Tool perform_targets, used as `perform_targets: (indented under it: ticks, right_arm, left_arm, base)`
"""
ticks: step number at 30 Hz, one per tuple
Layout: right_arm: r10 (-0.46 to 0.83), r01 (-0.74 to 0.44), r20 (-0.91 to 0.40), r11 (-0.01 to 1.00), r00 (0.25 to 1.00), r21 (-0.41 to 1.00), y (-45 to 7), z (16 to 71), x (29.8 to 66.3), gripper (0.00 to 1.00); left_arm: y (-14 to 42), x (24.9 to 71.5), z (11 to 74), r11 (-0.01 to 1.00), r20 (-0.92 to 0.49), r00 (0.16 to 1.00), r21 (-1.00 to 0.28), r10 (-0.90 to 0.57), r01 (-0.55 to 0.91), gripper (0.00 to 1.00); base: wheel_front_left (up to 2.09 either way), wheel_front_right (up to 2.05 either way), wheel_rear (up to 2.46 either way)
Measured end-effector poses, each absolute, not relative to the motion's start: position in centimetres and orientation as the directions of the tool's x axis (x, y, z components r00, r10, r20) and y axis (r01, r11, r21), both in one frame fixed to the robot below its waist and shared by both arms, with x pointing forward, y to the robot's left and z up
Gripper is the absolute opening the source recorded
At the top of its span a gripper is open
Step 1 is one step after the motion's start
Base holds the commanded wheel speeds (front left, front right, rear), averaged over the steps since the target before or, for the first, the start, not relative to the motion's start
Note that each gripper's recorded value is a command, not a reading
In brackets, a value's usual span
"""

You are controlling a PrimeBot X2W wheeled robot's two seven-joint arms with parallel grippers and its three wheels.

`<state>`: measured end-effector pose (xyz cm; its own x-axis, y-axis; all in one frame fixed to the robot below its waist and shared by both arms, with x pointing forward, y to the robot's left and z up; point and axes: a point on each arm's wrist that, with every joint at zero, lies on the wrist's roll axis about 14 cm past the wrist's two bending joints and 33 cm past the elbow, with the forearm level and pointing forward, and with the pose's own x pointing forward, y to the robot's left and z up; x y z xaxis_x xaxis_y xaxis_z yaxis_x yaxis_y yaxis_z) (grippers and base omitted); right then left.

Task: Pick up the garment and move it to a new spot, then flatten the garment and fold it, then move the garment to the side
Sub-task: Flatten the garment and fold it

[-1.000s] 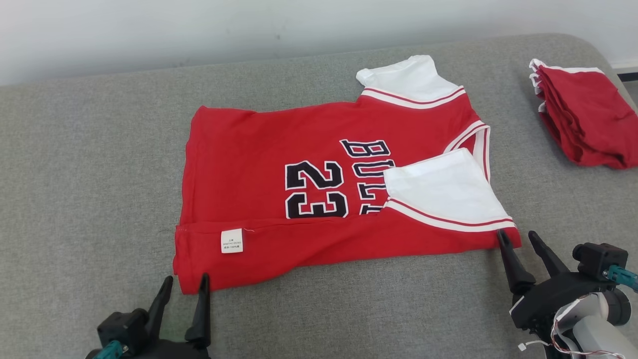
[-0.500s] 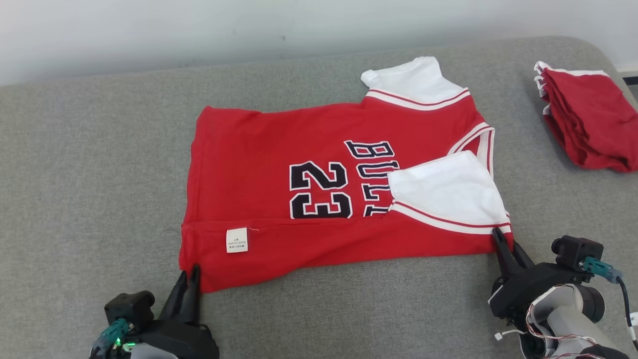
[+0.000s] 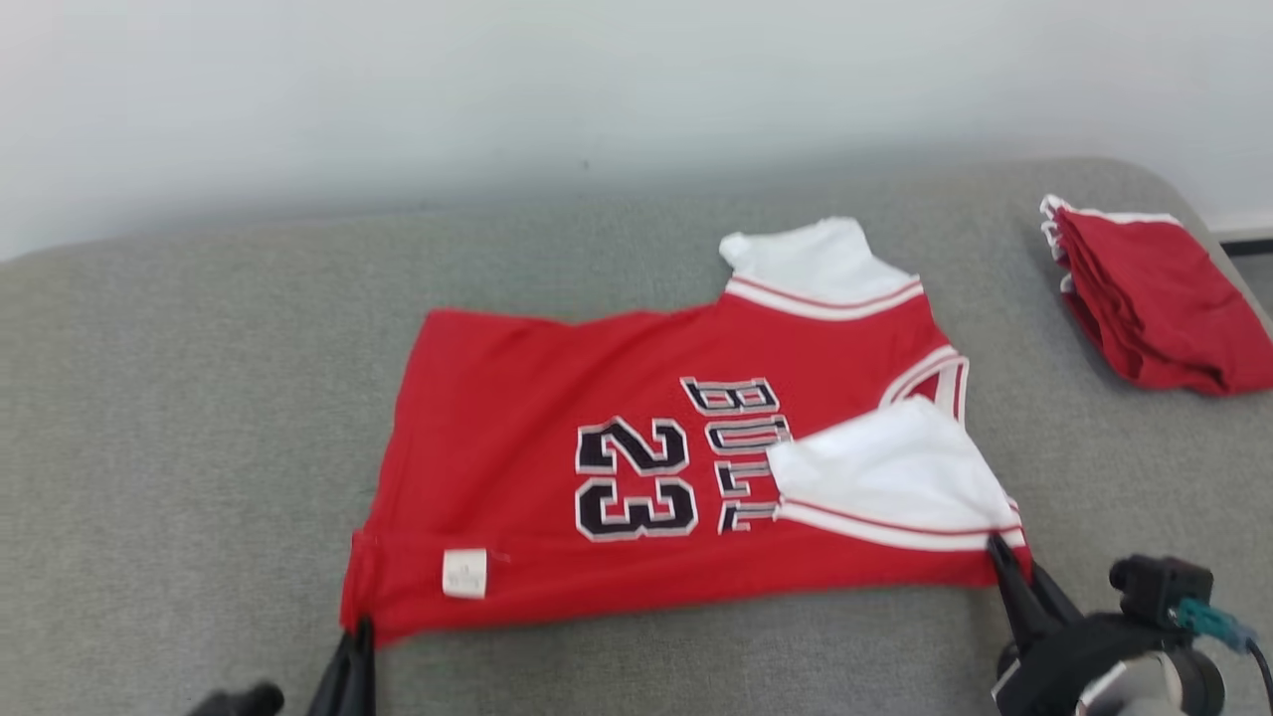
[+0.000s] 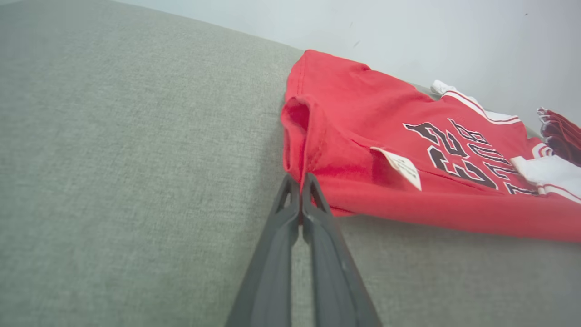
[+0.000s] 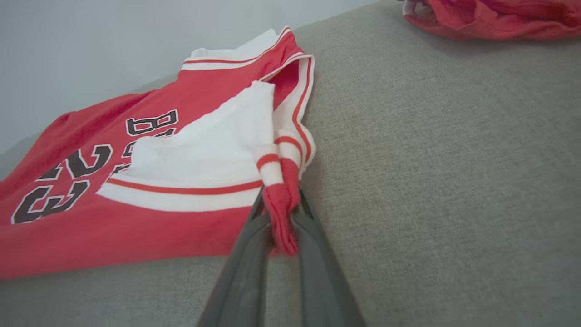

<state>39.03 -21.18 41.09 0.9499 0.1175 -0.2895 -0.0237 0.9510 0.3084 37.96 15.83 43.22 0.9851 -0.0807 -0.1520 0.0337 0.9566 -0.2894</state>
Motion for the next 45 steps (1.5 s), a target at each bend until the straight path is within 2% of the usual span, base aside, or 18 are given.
perform_targets:
  ticks: [13, 14, 15, 16, 18, 23, 34, 45]
  right_arm:
    - [0.15, -0.019, -0.371, 0.943, 0.916, 0.333, -21.5, 39.5, 33.0, 0.0]
    - [0.148, -0.017, -0.362, 0.94, 0.92, 0.341, -21.4, 39.7, 32.8, 0.13]
    - [0.142, -0.013, -0.35, 0.938, 0.926, 0.345, -21.5, 40.0, 32.9, 0.81]
    - [0.138, -0.014, -0.34, 0.939, 0.93, 0.342, -21.5, 40.3, 33.0, 1.0]
    - [0.129, -0.019, -0.311, 0.942, 0.941, 0.334, -21.7, 41.1, 33.3, 1.0]
    - [0.103, -0.051, -0.144, 0.944, 0.984, 0.327, -21.4, 45.4, 34.9, 1.0]
    - [0.075, -0.098, 0.095, 0.961, 0.993, 0.258, -21.1, 51.8, 36.3, 1.0]
    - [0.109, -0.131, 0.161, 0.983, 0.981, 0.13, -19.3, 53.5, 36.4, 1.0]
  left_arm:
    - [15.5, 31.9, 41.9, 0.943, -0.204, 0.978, -0.333, -0.052, -0.019, 0.0]
    - [15.5, 31.8, 41.9, 0.941, -0.205, 0.977, -0.337, -0.051, -0.022, 0.0]
    - [15.5, 31.8, 41.9, 0.942, -0.206, 0.977, -0.336, -0.05, -0.022, 0.62]
    - [15.5, 31.9, 41.9, 0.942, -0.204, 0.978, -0.335, -0.052, -0.02, 0.98]
    - [15.4, 32.2, 42.2, 0.943, -0.196, 0.979, -0.334, -0.053, -0.016, 1.0]
    - [16.0, 34.5, 46.2, 0.954, -0.059, 0.997, -0.299, -0.042, 0.023, 1.0]
    - [17.2, 37.5, 53.7, 0.979, 0.172, 0.984, -0.191, -0.036, 0.069, 1.0]
    - [17.4, 38.0, 54.3, 0.991, 0.193, 0.978, -0.095, -0.076, 0.096, 1.0]
  base:
    - [0.0, 0.0, 0.0]
    - [0.0, 0.0, 0.0]
    - [0.0, 0.0, 0.0]
    - [0.0, 0.0, 0.0]
    - [0.0, 0.0, 0.0]
    - [0.0, 0.0, 0.0]
    - [0.0, 0.0, 0.0]
    - [0.0, 0.0, 0.0]
